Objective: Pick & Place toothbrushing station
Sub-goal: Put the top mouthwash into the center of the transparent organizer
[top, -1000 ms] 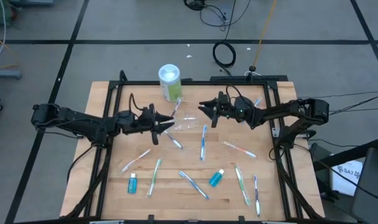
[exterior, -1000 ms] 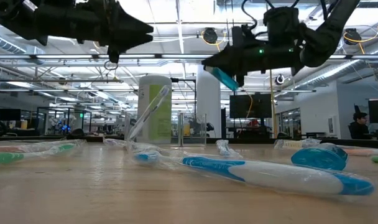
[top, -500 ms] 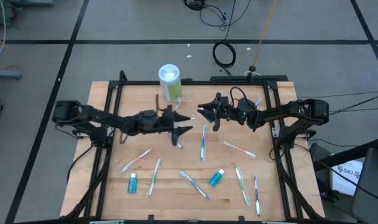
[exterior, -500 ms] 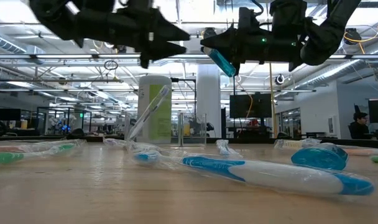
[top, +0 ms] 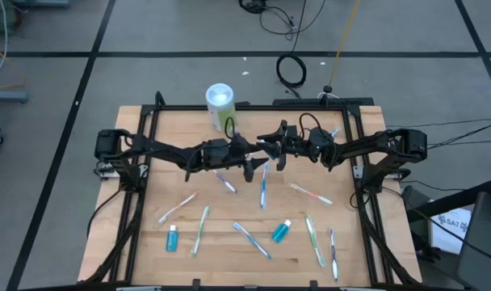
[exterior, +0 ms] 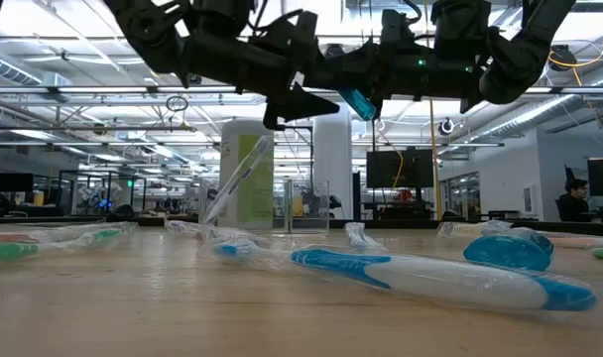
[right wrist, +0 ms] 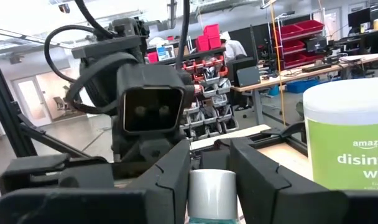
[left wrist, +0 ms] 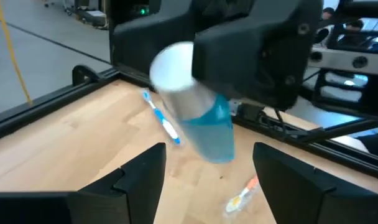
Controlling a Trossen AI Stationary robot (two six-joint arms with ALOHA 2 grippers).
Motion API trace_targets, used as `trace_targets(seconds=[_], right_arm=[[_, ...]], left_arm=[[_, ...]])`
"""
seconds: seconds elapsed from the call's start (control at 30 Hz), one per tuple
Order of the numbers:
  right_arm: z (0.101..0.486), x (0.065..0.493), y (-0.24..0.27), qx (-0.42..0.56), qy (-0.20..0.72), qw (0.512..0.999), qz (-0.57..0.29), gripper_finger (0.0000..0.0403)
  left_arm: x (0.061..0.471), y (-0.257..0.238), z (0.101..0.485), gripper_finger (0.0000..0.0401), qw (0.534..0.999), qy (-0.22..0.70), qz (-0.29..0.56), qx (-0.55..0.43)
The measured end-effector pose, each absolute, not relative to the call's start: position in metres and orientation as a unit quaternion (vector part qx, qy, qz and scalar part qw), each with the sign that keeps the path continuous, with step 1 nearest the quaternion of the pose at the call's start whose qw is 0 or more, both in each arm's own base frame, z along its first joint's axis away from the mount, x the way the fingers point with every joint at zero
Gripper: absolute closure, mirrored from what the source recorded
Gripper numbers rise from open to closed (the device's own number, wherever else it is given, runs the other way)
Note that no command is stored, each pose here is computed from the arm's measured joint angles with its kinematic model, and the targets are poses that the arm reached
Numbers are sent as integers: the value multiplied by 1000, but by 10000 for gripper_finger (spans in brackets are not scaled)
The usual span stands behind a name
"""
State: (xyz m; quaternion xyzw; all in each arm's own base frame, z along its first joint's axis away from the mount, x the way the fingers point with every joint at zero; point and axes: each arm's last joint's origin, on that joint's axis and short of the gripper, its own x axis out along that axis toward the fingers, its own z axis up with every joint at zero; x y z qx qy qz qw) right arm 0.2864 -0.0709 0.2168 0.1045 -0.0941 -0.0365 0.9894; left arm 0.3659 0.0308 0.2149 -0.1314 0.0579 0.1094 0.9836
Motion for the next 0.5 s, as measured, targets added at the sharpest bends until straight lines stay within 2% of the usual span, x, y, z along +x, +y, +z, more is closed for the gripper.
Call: trace_targets(seconds=[0.5], right_arm=[[221,288,-60,98,-113,989,-15,307]], left_arm=[[366,35,221,162,987,32,99,-121]])
